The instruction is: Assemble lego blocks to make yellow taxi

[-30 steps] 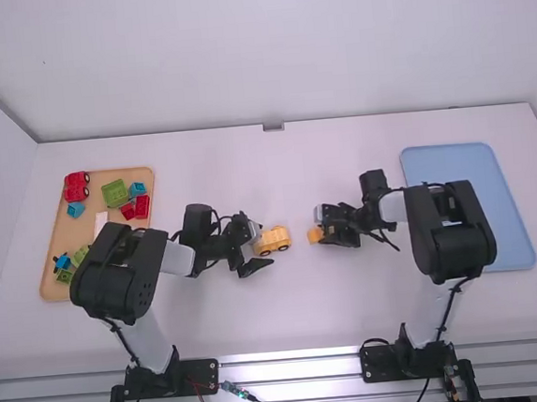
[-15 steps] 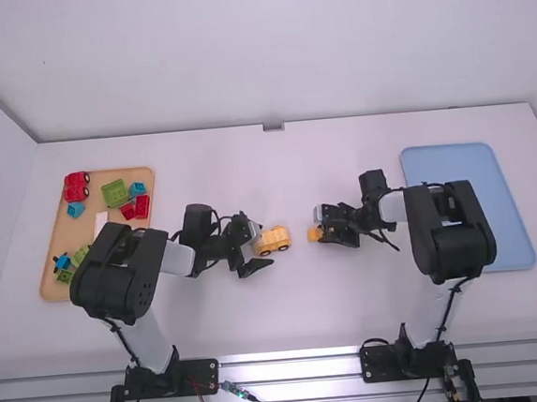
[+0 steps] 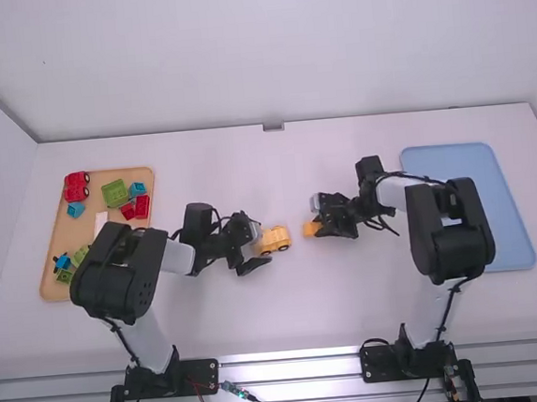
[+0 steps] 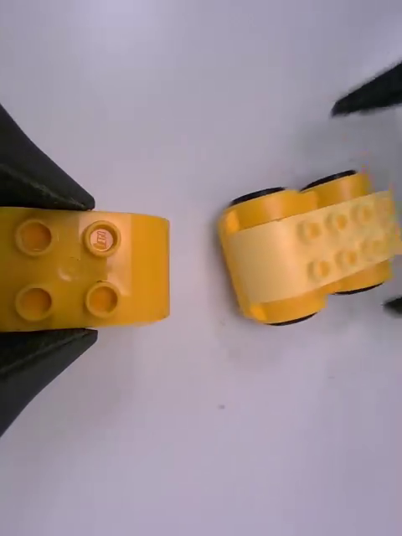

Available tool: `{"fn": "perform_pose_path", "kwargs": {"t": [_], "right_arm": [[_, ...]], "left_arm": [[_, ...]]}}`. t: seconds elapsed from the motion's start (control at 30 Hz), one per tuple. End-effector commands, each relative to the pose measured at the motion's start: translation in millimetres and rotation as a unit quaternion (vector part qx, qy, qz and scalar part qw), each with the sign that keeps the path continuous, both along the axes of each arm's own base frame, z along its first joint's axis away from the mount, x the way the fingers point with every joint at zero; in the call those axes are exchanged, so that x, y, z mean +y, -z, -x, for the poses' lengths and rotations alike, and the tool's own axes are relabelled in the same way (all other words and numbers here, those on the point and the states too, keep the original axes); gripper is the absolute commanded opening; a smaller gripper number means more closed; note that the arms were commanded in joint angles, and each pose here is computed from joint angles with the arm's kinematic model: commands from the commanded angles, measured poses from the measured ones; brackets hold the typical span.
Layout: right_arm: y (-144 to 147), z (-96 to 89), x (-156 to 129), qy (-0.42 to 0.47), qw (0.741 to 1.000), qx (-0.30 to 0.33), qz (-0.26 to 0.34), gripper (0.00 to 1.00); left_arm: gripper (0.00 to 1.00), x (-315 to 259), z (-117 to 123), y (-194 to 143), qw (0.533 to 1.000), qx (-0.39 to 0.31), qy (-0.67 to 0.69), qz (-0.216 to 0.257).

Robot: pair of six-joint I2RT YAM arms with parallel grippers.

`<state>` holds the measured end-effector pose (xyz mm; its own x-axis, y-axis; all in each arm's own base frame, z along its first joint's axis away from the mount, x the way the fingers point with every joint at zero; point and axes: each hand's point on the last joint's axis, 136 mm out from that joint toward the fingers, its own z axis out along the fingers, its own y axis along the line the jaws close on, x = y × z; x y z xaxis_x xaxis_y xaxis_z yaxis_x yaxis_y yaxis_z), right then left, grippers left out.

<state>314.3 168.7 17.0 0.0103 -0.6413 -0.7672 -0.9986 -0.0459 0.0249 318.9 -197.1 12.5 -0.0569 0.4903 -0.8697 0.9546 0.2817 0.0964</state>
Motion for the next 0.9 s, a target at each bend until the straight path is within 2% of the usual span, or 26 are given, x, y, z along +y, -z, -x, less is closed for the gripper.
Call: {"fn": "perform_pose_path", "kwargs": {"t": [0.0, 0.3, 0.7, 0.87], "right_arm": [[-13, -5.7, 9, -0.032, 0.998, -0.033, -0.030, 0.27], [-22, -2.0, 29, -0.061, 0.997, -0.037, -0.035, 0.24], [-26, 4.9, 46, -0.085, 0.994, -0.045, -0.049, 0.24], [-26, 7.6, 53, -0.094, 0.993, -0.048, -0.051, 0.23]], "left_arm": [[0.99, -5, -5, 6, 1.000, 0.005, 0.007, -0.002], [0.99, -21, -2, 16, 0.996, 0.044, 0.058, 0.050], [0.99, -12, 4, 18, 0.998, 0.003, 0.006, 0.056], [0.99, -9, 5, 25, 0.999, 0.013, -0.006, 0.044]]}}
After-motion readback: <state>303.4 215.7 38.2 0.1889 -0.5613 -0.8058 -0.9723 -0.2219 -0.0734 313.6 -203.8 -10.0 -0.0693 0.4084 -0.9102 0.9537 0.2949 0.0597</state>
